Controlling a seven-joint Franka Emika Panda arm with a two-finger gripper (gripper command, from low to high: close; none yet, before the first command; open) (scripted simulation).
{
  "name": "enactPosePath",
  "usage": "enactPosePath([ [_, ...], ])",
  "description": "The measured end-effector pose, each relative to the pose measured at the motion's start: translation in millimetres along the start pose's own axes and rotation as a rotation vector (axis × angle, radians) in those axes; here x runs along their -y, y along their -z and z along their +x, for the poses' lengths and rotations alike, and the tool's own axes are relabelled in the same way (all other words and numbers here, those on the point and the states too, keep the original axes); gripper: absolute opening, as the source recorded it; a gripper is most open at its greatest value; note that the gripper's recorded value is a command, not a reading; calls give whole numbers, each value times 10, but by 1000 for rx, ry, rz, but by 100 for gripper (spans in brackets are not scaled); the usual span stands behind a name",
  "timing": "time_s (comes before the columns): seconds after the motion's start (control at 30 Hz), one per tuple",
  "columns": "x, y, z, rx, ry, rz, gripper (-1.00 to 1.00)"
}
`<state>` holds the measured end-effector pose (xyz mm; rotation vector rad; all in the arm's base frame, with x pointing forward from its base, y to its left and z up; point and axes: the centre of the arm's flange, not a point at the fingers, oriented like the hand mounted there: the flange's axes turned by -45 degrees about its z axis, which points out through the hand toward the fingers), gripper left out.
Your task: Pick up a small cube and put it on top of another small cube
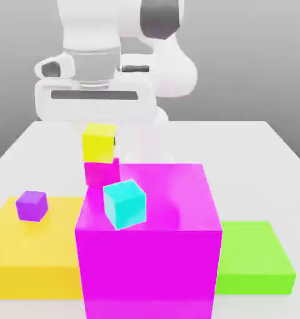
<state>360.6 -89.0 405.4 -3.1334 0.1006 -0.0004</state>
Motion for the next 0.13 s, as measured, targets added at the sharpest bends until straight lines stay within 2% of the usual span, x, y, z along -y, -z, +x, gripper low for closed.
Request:
enactPosePath([
  [0.13,-2,-29,-5,0,0,-5,100],
])
